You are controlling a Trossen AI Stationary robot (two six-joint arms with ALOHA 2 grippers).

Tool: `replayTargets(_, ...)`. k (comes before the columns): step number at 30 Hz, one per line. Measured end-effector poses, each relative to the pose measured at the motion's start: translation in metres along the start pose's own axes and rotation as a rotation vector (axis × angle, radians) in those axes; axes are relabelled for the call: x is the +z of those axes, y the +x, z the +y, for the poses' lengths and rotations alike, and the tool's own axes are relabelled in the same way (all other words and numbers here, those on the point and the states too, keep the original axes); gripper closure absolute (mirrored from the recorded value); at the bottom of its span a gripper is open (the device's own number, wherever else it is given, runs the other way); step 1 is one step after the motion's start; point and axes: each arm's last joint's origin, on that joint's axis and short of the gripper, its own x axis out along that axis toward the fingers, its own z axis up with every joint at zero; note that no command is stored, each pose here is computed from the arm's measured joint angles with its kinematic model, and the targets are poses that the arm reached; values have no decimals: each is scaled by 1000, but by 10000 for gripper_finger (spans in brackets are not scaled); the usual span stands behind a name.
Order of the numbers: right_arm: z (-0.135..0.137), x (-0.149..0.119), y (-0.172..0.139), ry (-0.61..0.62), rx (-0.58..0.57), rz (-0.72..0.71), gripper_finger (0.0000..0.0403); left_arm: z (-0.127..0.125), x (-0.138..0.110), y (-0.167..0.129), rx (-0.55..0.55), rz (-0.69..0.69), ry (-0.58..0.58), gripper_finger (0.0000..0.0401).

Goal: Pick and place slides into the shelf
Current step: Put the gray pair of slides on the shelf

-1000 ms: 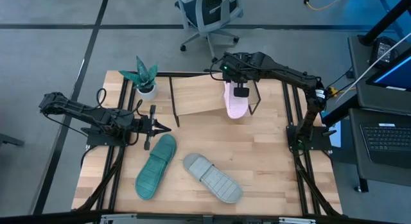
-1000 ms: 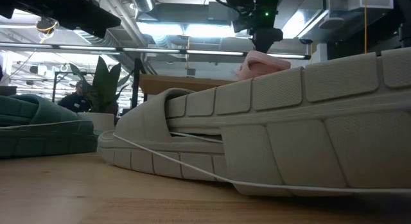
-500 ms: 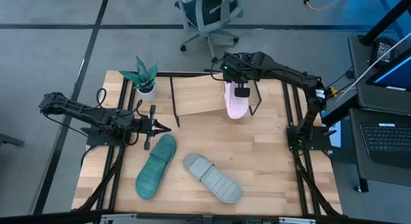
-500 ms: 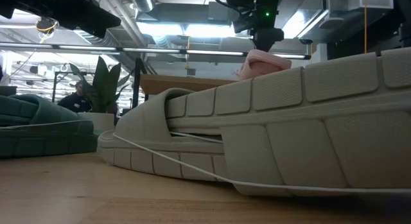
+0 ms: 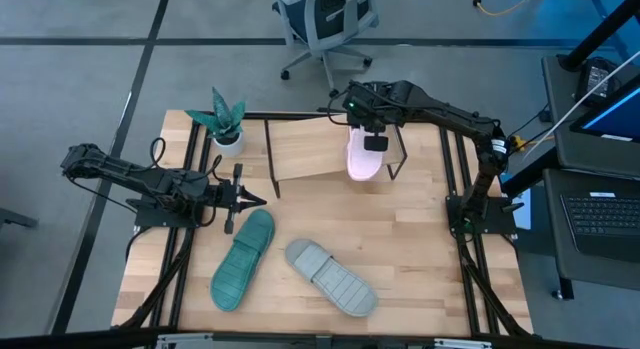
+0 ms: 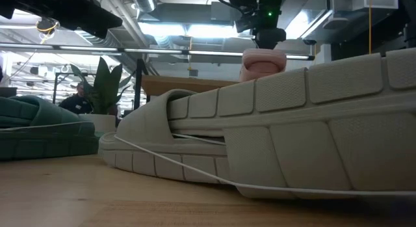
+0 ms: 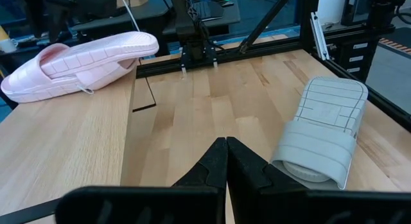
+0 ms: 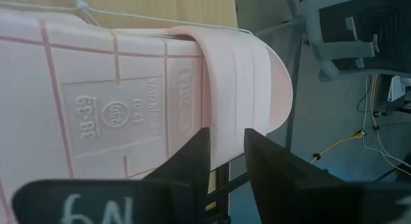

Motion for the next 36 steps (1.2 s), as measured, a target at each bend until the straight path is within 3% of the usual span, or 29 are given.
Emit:
replayTargets(7, -1, 0, -1, 5, -1, -4, 296, 0, 0, 0, 0, 0, 0, 401)
replayTargets(12, -8, 3, -22, 62, 25, -88, 295, 0, 0, 0, 0, 1, 0, 401)
replayTargets(14, -11, 4, -37, 103, 78, -149, 295, 0, 0, 0, 0, 0, 0, 401)
replayTargets(18, -7, 3, -69, 153, 291, -272, 295, 0, 0, 0, 0, 1, 1, 401)
replayTargets(25, 30, 13, -92, 57, 308, -309, 295, 0, 0, 0, 0, 4, 9, 401)
replayTargets(31, 79, 27, -69, -7, 351, -285, 295, 0, -2, 0, -2, 22, 12, 401)
replayTargets(36, 107, 17, -56, 20, 367, -315, 295, 0, -2, 0, -2, 21, 12, 401)
